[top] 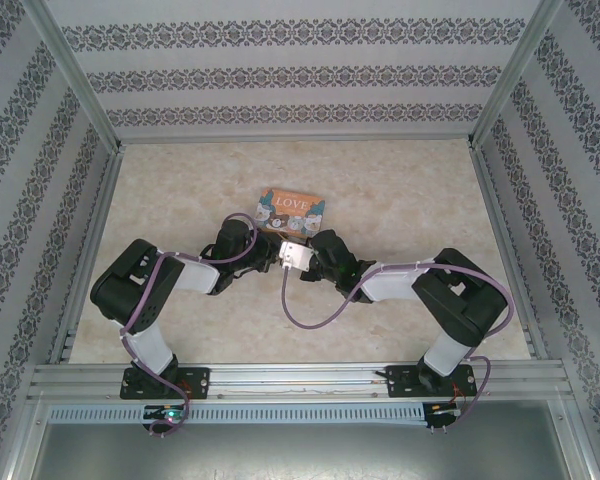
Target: Unlock the padlock with the key
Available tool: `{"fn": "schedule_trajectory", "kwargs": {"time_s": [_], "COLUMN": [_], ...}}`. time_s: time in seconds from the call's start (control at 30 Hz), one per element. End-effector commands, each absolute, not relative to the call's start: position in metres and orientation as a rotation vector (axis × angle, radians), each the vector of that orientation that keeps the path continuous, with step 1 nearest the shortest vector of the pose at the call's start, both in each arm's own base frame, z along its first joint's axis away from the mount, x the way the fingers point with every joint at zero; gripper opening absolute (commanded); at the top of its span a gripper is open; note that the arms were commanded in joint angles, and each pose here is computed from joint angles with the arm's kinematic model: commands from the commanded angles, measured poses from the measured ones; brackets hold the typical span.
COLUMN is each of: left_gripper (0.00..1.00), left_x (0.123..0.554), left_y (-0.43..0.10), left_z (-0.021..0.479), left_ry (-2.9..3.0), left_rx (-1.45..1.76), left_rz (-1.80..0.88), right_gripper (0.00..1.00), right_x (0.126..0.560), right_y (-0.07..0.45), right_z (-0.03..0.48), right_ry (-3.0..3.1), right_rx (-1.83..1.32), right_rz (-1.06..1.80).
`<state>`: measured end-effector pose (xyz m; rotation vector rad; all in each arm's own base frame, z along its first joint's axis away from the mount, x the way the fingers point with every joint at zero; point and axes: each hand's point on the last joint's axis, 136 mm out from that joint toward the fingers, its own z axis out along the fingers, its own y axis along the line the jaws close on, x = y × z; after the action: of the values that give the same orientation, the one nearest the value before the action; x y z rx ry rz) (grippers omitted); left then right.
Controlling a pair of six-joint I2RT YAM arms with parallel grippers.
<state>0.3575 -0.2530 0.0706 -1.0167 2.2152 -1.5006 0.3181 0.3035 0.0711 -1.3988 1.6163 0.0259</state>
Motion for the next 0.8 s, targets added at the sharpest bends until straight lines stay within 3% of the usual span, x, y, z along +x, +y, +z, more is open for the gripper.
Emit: {"fn": "schedule_trajectory", "kwargs": {"time_s": [0.0,0.77], "left_gripper": [0.11,0.13], "left_x": [0.352,0.350], "left_y": [-0.273,-0.271], "left_z": [0.087,0.067], "left_ry": [2.225,2.280], "left_rx": [-0.911,-0.914], "left_rz": [-1.627,-1.574], "right_gripper": [0.00,0.00], "right_x": [0.330,0.320], "right_y": [0.314,0.317], "right_z": [0.095,0.075], "right_ry": [1.598,1.737], "right_rx": [-1.208,-0.727], "right_rz": [0.106,0.416]}}
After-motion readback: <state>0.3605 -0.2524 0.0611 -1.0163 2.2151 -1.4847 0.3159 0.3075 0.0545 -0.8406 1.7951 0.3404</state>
